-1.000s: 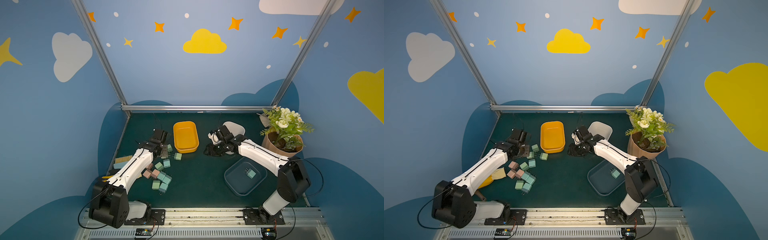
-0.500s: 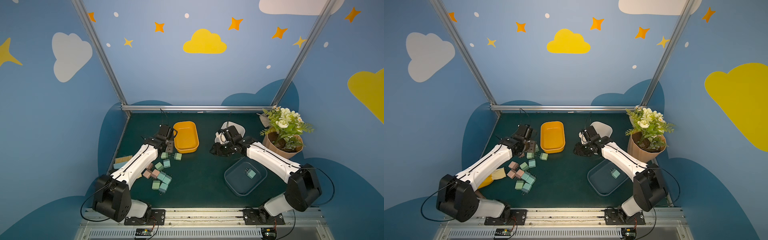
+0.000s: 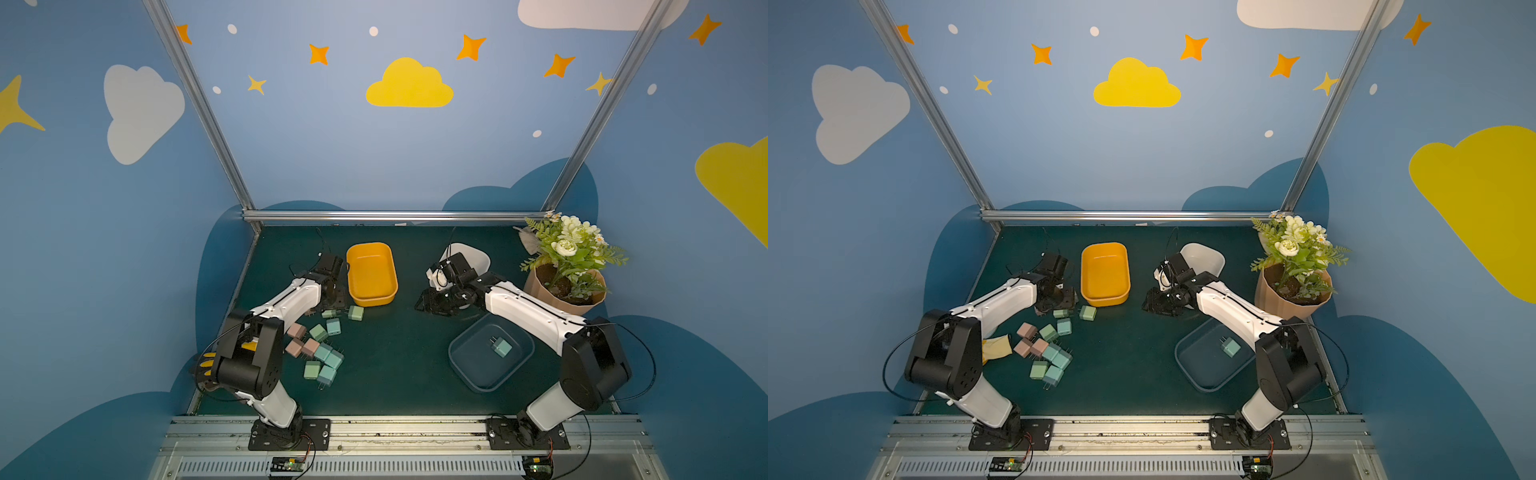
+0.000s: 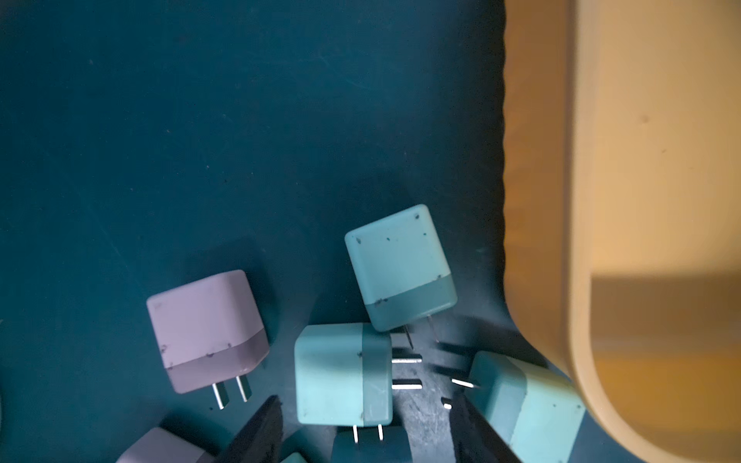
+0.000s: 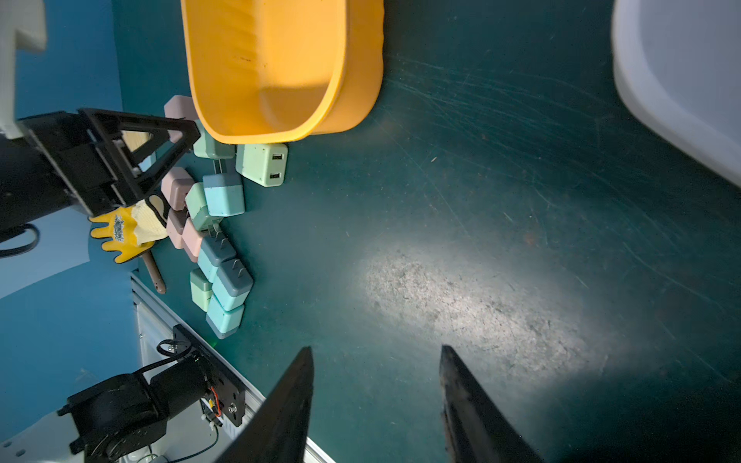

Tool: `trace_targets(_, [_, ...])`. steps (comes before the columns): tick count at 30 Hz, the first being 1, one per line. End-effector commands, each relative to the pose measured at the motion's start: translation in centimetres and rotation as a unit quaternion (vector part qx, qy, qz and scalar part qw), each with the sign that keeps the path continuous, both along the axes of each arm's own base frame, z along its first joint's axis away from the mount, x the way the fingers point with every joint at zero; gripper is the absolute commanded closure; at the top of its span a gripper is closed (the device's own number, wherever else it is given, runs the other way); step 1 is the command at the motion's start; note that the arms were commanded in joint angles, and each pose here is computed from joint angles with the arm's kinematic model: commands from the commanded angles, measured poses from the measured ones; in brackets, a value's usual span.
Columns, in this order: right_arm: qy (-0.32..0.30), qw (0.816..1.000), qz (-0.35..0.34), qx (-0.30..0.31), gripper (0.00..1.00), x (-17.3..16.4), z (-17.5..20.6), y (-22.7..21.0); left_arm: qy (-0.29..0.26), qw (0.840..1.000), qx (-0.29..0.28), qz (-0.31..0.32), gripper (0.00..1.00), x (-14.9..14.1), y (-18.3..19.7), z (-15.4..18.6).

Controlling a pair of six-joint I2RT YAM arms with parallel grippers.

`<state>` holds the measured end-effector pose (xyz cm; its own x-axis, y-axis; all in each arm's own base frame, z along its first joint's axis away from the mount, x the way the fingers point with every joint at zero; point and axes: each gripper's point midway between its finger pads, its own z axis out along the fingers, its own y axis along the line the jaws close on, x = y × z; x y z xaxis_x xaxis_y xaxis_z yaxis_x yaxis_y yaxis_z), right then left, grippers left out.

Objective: Place the plugs by color into the storage box
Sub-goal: Pick up the plug from the center of the board.

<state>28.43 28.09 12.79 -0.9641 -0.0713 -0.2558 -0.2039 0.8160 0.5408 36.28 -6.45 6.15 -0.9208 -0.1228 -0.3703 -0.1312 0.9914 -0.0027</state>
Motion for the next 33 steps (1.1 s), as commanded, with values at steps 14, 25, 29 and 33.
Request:
trace_targets(14, [0.048,0.998,-0.013,0.029,0.47,-0.7,-1.5,1.1,0.025,0.999,0.024,0.023,0.4,-0.1,1.0,-1.4])
trace_targets(25, [0.04,0.999,-0.017,0.02,0.46,-0.7,-0.9,0.7,0.033,0.999,0.01,0.039,0.4,-0.6,1.5,-2.5])
trace_targets(29, [0.04,0.999,-0.016,0.02,0.46,-0.7,-0.9,0.8,0.041,0.998,0.011,0.042,0.43,-0.8,1.9,-3.1])
trace_targets(33, [0.044,0.999,-0.015,0.021,0.46,-0.7,-1.1,1.1,0.041,0.998,0.006,0.039,0.5,-0.8,1.8,-3.2])
